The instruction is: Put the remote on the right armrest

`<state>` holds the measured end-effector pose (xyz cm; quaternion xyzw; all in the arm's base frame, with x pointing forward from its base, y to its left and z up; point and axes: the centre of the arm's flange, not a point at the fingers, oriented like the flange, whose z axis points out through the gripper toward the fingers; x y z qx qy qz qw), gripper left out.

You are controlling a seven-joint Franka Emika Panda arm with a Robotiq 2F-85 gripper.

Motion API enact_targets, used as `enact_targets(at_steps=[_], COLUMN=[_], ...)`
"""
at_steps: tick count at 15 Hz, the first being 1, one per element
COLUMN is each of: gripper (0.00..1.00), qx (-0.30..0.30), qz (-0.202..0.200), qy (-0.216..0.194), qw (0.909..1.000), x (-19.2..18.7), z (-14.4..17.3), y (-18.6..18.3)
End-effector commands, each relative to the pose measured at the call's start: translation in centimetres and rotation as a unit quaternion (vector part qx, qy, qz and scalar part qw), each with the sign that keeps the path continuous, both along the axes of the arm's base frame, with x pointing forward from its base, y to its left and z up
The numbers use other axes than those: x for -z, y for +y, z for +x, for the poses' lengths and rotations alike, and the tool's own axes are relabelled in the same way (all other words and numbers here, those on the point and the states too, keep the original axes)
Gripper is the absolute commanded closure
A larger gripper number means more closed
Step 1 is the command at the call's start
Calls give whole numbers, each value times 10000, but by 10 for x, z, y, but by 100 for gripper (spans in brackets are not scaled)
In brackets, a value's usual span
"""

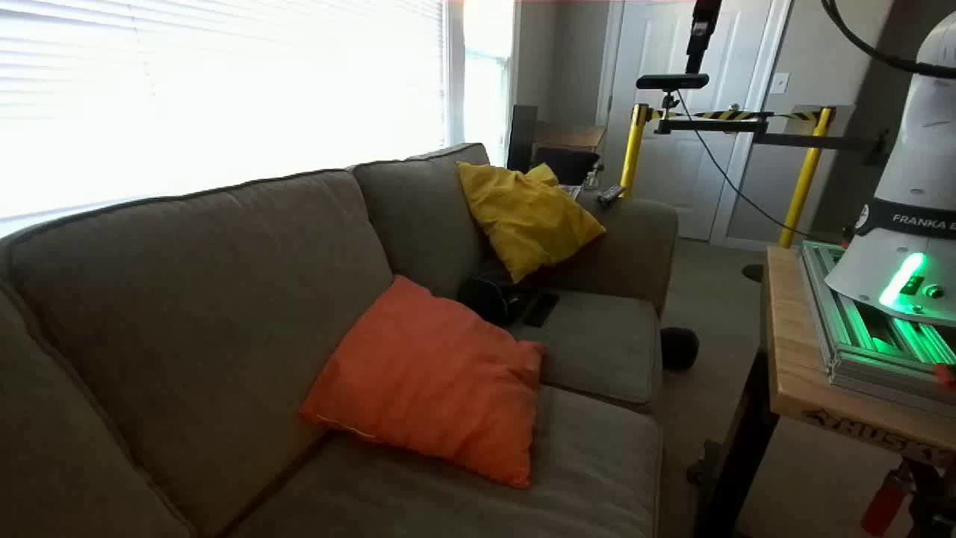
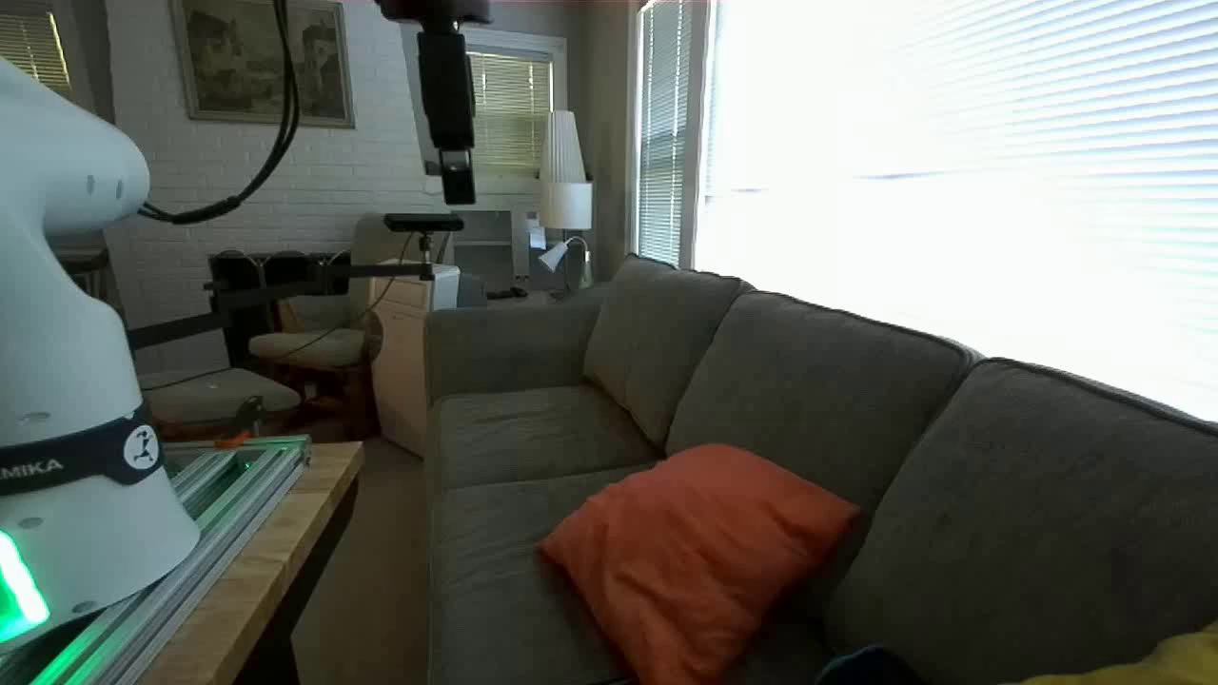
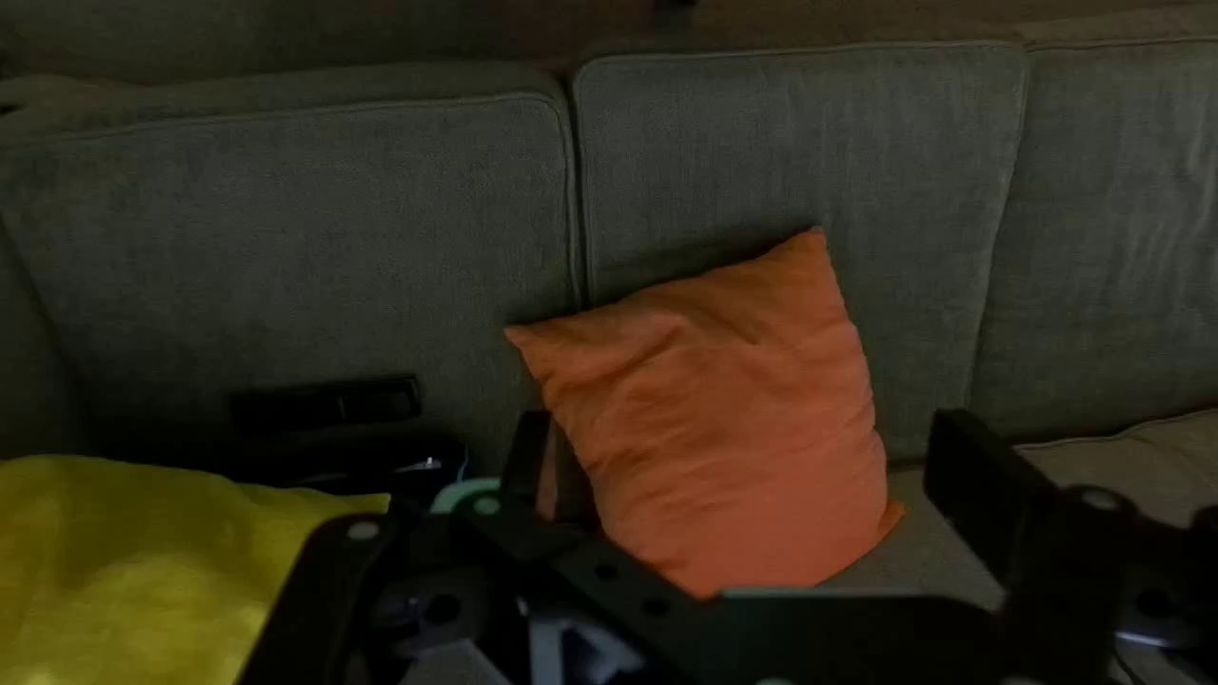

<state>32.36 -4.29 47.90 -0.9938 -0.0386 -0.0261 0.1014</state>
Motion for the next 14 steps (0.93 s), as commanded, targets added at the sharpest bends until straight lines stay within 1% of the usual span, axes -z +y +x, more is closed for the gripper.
enact_targets(at_steps=[1,8,9,11,14], gripper=[0,0,0,0,0], qx=[0,0,100,458,1354], qz=[0,0,-13,-28,12], qy=[0,0,-47,-119,-246], qw=[10000,10000,9999,9989,9905], x=[0,0,0,5,13], z=[0,0,1,10,29], y=[0,0,-2,-2,0])
